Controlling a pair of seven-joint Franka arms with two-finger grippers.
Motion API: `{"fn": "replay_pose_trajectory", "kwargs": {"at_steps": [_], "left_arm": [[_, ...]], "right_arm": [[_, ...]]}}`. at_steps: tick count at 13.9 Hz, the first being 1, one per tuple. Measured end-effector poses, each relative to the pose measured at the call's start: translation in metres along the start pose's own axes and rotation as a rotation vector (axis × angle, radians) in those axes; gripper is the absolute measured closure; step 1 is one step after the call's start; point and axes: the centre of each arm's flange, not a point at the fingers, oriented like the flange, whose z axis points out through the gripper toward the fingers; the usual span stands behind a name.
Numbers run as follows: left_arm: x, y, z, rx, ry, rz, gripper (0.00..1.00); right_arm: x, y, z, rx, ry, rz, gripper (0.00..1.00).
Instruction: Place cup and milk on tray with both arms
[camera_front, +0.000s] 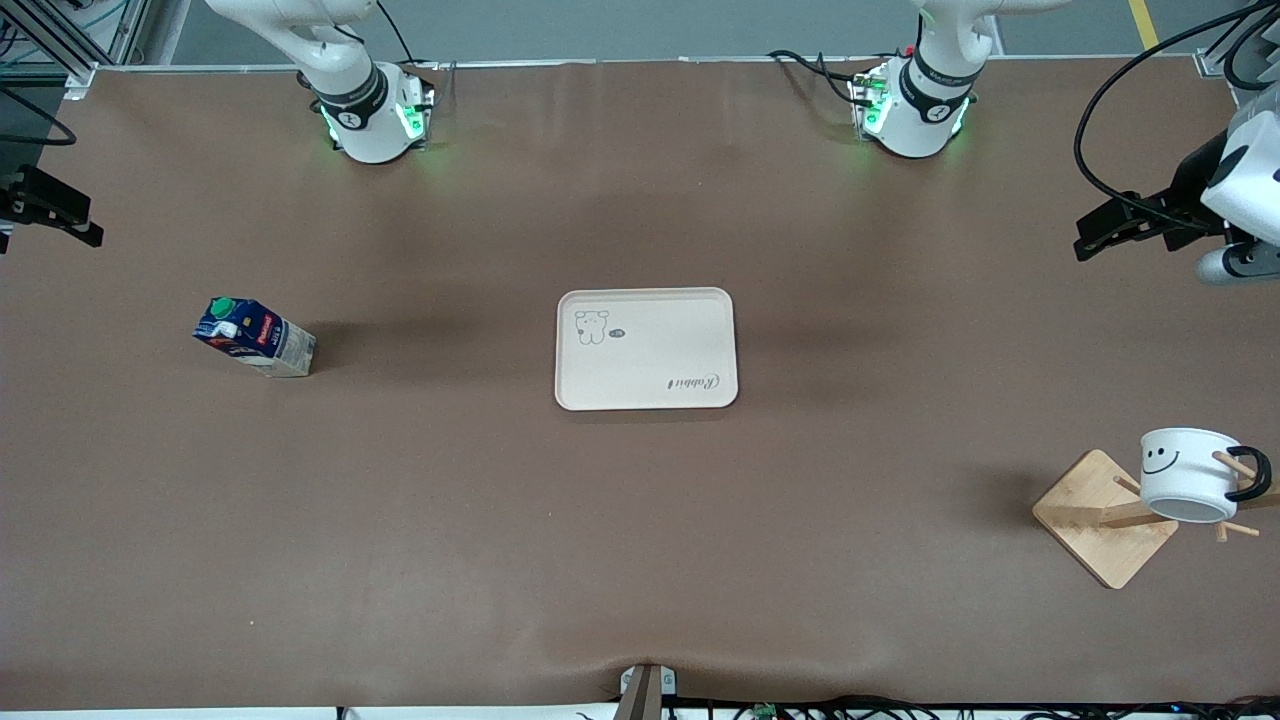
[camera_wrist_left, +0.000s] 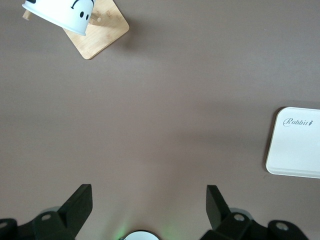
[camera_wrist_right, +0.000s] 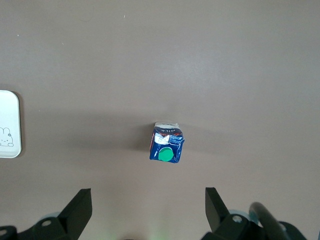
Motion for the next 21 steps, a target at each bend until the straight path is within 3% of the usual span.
{"fn": "replay_pose_trajectory", "kwargs": {"at_steps": [8, 19, 21], "left_arm": [[0.017, -0.013, 0.015, -0.002, -0.017, -0.023, 0.0], [0.032, -0.105, 0.002, -0.009, 0.022, -0.016, 0.0], [0.04, -0.103, 0.0, -0.006, 0.068, -0.07, 0.0]], "right_arm": [[0.0, 0.0, 0.0, 0.0, 0.0, 0.001, 0.0], [0.0, 0.001, 0.0, 0.0, 0.0, 0.001, 0.0], [0.0, 0.001, 0.0, 0.0, 0.0, 0.001, 0.0]]}}
